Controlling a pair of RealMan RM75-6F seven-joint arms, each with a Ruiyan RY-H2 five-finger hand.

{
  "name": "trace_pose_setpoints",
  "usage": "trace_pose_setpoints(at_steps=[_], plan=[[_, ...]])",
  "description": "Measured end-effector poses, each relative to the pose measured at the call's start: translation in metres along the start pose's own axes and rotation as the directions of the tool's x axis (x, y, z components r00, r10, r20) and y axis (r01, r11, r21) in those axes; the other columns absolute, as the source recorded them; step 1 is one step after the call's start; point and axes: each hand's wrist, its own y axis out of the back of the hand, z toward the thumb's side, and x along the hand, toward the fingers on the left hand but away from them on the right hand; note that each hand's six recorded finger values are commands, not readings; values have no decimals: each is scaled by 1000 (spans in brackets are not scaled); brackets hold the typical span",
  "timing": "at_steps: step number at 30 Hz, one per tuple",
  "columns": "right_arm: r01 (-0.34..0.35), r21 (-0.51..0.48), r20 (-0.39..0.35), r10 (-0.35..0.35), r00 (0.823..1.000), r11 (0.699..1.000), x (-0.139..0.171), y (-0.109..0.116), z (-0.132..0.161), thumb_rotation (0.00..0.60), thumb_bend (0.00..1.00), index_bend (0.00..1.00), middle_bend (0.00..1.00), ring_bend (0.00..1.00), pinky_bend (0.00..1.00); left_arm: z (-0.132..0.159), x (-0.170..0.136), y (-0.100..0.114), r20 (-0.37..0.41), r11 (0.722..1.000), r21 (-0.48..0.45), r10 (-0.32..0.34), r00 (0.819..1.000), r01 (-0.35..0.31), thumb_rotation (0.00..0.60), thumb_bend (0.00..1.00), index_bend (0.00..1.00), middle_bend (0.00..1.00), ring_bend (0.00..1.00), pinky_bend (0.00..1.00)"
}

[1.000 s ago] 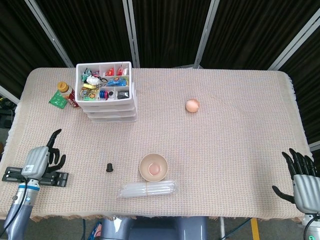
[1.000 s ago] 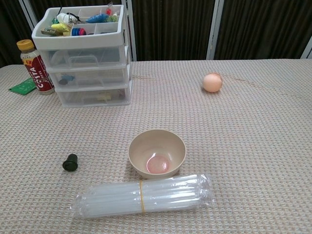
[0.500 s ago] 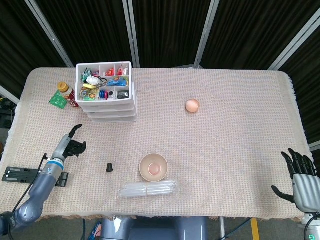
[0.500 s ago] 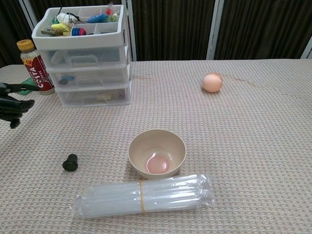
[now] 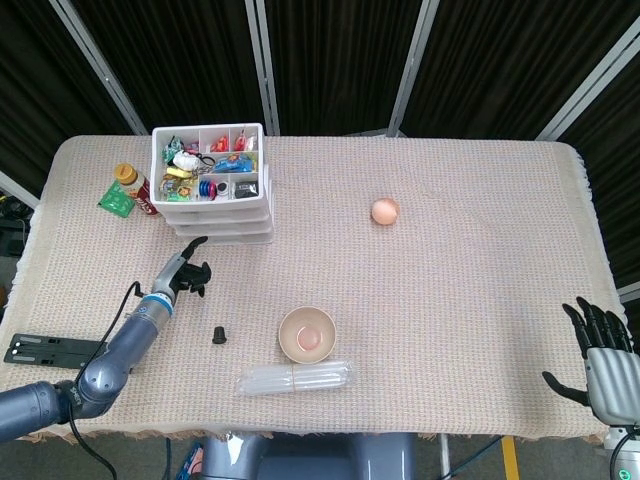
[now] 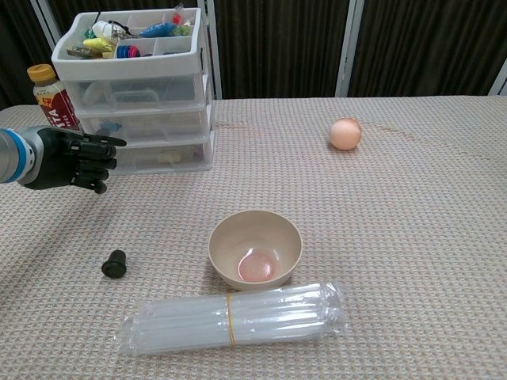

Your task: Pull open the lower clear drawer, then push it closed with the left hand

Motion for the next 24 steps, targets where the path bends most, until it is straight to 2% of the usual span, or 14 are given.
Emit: trace_pose_setpoints(at_steps=[6, 16, 24], plan=[[1, -5, -2, -1, 1000, 1000, 0, 0, 0, 600, 76, 91, 0, 0, 0, -8, 12, -13, -44, 1000, -6, -5, 999, 5, 600, 762, 0, 970, 896, 687], [6, -4, -3, -6, 1000, 1000, 1, 1, 1, 600, 76, 92, 0, 0, 0, -10, 25, -19, -67, 998, -55, 10, 998, -14, 600, 761, 0, 970, 896, 687], [13, -5, -3, -13, 1000, 1000, 0, 2, 1, 600, 75, 91, 0, 0, 0, -7, 37, -33, -79, 992, -119, -46, 996, 36, 600, 761, 0, 970, 896, 687]])
